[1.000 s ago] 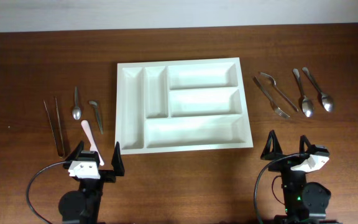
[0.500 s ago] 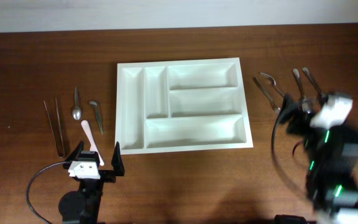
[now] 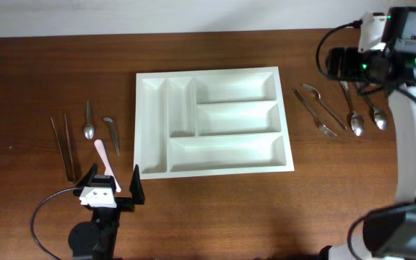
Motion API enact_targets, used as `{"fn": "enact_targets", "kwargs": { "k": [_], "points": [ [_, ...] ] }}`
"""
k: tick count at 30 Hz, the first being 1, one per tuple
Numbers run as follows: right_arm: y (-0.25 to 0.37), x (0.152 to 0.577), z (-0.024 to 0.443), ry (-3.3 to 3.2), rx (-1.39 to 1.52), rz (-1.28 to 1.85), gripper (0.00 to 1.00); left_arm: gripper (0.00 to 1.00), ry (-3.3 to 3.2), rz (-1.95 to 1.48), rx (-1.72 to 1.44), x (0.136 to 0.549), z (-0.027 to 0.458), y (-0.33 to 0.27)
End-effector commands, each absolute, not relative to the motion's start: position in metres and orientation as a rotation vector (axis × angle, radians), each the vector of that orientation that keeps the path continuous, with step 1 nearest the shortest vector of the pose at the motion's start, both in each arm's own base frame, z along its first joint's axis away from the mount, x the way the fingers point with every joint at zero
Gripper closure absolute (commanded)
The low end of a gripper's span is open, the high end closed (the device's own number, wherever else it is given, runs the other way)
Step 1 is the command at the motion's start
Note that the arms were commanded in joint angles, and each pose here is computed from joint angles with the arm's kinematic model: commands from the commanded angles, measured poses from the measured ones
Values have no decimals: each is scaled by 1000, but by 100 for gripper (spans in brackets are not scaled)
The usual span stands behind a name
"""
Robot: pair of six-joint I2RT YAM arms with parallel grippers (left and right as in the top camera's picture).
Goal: Pack container
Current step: 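Move the right gripper over the right-side cutlery and grasp the fork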
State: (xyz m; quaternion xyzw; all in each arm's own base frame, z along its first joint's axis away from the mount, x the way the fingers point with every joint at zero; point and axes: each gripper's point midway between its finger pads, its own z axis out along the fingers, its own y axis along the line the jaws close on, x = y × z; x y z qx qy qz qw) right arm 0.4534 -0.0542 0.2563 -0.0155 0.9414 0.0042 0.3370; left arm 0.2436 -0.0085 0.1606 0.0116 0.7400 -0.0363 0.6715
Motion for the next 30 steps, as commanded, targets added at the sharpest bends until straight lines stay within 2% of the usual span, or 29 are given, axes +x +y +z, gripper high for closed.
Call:
{"fn": "enact_targets", "kwargs": {
  "k": [1,4,5,7,12,22,30],
  "points": [
    [-56,459,253,2460,-184,-26,2,1,1665,-79,20,244,159,-8],
    [-54,455,230,2521,-345,-50,20,1,1665,-79,20,244,159,-8],
    [-54,453,222,2544,-393,-53,22,1,1665,-79,20,244,159,-8],
    [-53,448,201,2602,-502,-47,24,1,1665,-79,20,244,159,-8],
    [-50,454,158,2686,-529,27,26,1,1665,-79,20,244,159,-8],
    [-49,445,89,2873,-541,124,50,1,1665,-79,20,244,159,-8],
    [-55,446,67,2916,-539,111,50,1,1665,-79,20,244,159,-8]
  ]
}}
